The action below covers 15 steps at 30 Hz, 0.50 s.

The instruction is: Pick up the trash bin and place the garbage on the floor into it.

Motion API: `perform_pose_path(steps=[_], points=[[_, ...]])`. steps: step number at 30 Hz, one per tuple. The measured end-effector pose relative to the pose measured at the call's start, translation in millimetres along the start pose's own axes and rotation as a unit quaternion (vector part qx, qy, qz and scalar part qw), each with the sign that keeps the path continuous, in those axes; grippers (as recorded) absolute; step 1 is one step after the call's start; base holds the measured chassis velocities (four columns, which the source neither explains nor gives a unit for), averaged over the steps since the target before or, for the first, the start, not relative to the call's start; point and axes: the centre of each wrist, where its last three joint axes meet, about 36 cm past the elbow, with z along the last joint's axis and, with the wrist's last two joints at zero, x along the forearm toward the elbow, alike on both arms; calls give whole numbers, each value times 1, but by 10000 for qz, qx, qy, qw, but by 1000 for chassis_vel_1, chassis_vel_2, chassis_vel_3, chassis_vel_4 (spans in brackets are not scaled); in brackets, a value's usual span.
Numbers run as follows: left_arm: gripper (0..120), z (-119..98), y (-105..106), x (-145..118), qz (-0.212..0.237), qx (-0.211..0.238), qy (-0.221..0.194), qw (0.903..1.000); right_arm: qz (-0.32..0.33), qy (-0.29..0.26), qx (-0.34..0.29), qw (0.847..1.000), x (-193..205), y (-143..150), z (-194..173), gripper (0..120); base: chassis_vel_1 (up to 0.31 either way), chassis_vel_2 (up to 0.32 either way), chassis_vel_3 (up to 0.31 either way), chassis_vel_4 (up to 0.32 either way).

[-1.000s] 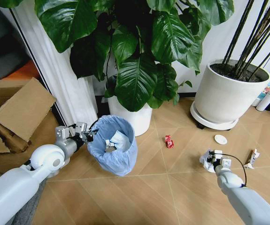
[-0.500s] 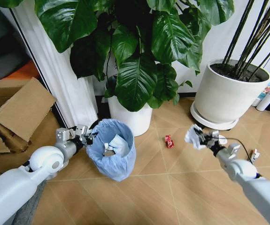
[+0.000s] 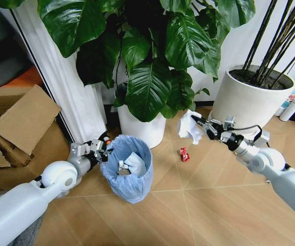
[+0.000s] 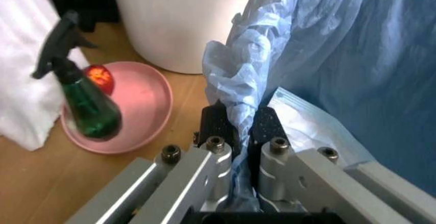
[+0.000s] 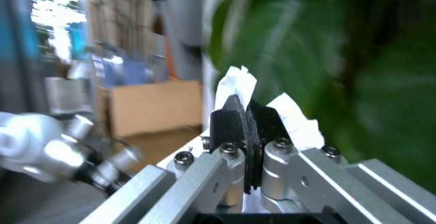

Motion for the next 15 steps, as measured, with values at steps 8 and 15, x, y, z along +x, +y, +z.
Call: perform_pose_path(steps=[8, 15], points=[[0, 5, -10, -10, 243, -36, 131, 9996, -895, -12, -362, 9953, -43, 9, 21, 0, 0, 0, 0, 0], [0, 2, -16, -14, 368, -30, 85, 9993, -1290, 129, -703, 9891, -77, 18, 69, 0, 0, 0, 0, 0]])
